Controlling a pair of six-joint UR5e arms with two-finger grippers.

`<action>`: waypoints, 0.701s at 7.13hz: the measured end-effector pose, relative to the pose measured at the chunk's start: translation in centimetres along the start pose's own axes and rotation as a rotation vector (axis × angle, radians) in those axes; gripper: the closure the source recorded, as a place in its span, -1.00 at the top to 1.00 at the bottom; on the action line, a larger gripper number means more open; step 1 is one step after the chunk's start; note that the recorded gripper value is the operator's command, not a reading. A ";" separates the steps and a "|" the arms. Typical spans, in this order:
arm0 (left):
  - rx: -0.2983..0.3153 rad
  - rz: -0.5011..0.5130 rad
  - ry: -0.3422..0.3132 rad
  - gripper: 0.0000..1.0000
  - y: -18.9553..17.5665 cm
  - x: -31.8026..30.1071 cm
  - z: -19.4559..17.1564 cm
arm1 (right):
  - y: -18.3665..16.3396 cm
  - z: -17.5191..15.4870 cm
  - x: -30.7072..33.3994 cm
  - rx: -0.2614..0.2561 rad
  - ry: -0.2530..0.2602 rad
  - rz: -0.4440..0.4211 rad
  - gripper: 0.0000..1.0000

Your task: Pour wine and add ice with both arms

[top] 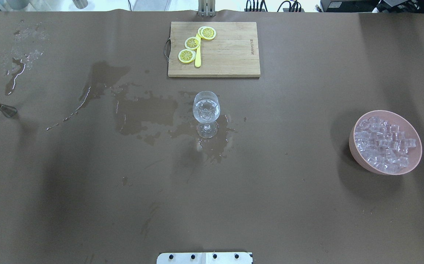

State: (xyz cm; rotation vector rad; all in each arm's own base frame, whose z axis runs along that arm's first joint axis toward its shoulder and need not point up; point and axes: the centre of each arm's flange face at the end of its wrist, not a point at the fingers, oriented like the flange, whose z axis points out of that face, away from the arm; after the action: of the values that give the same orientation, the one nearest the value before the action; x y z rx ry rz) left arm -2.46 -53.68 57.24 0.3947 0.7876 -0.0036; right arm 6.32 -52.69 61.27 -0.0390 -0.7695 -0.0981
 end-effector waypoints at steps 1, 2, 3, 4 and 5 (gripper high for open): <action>-0.035 0.008 -0.016 0.96 -0.5 0.4 -1.0 | 0.1 0.1 0.1 -0.001 -0.002 0.004 1.00; -0.059 0.021 -0.027 0.96 -0.8 0.3 -1.8 | 0.2 0.1 0.3 -0.003 -0.003 0.008 1.00; -0.075 0.037 -0.036 0.96 -0.7 0.0 -2.3 | 0.4 0.2 0.4 -0.004 -0.002 0.011 1.00; -0.090 0.056 -0.044 0.96 -0.6 -0.5 -2.5 | 0.5 0.3 0.5 -0.006 0.000 0.014 1.00; -0.107 0.075 -0.052 0.96 -0.4 -1.2 -2.7 | 0.6 0.3 0.6 -0.008 0.001 0.015 1.00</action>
State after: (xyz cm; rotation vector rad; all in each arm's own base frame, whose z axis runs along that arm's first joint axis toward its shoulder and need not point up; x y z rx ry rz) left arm -5.24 -53.31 56.20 0.3209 0.7180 0.0982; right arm 6.60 -52.09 61.96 -0.0522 -0.7680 -0.0866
